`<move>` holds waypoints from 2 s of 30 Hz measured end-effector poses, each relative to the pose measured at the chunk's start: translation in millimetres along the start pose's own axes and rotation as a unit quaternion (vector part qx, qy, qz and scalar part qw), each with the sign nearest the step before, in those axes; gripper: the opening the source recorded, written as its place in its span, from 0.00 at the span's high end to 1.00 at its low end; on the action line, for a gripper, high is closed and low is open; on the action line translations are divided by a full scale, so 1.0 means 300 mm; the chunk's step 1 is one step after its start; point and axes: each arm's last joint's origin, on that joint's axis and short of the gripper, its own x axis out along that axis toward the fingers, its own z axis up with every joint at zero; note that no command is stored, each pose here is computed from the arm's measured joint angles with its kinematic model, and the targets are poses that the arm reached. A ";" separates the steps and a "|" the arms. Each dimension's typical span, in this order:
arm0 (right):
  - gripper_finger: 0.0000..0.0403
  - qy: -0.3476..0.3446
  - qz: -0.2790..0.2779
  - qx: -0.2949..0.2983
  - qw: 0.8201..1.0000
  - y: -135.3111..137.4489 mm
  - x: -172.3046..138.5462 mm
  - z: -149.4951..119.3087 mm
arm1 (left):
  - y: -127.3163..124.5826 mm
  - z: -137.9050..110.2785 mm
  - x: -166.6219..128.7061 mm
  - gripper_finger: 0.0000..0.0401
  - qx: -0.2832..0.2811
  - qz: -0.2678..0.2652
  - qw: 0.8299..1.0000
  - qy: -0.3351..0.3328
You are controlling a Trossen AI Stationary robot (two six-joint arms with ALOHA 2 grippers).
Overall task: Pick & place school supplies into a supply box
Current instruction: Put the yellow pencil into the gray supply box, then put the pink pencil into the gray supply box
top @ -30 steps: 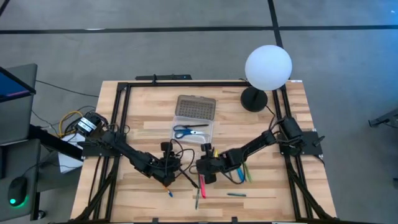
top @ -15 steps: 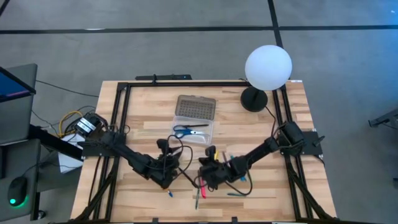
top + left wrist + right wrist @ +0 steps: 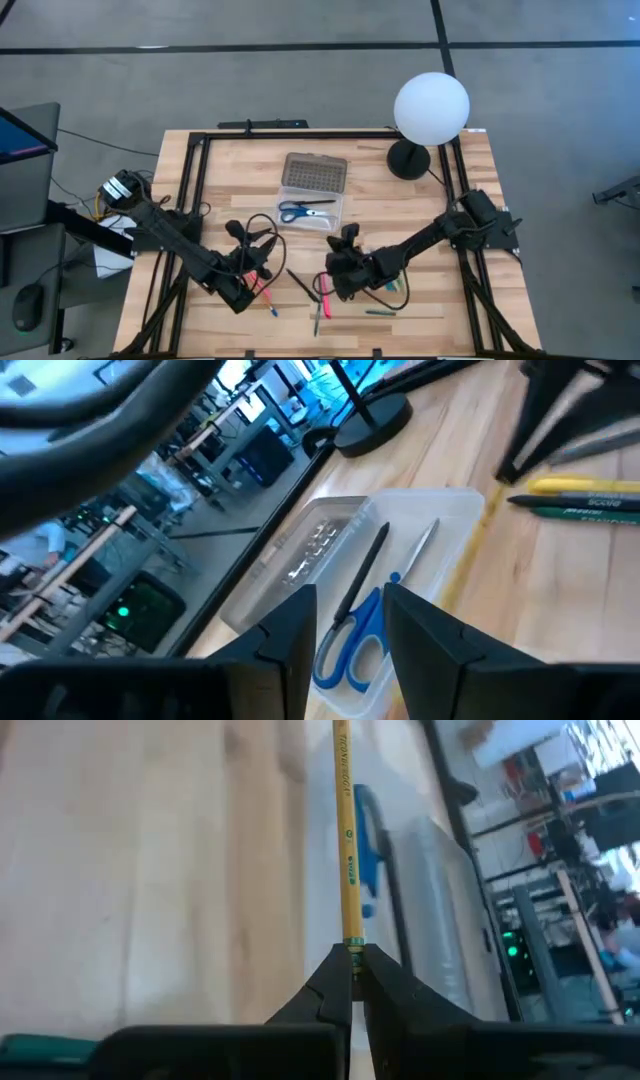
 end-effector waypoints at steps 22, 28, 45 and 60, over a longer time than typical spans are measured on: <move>1.00 0.122 0.141 0.234 0.954 -0.290 0.192 -0.062 | 0.006 -0.043 -0.008 0.72 -0.022 -0.045 0.997 0.060; 0.99 0.123 0.157 0.265 0.943 -0.318 0.207 -0.048 | 0.006 -0.044 -0.008 0.72 -0.024 -0.047 0.997 0.063; 0.76 0.112 0.158 0.211 0.958 -0.321 0.208 -0.047 | -0.014 -0.062 -0.030 0.72 0.050 -0.150 0.978 0.138; 0.73 0.044 0.064 0.021 0.997 -0.190 0.039 0.014 | -0.047 -0.082 -0.075 0.72 0.130 -0.332 0.906 0.228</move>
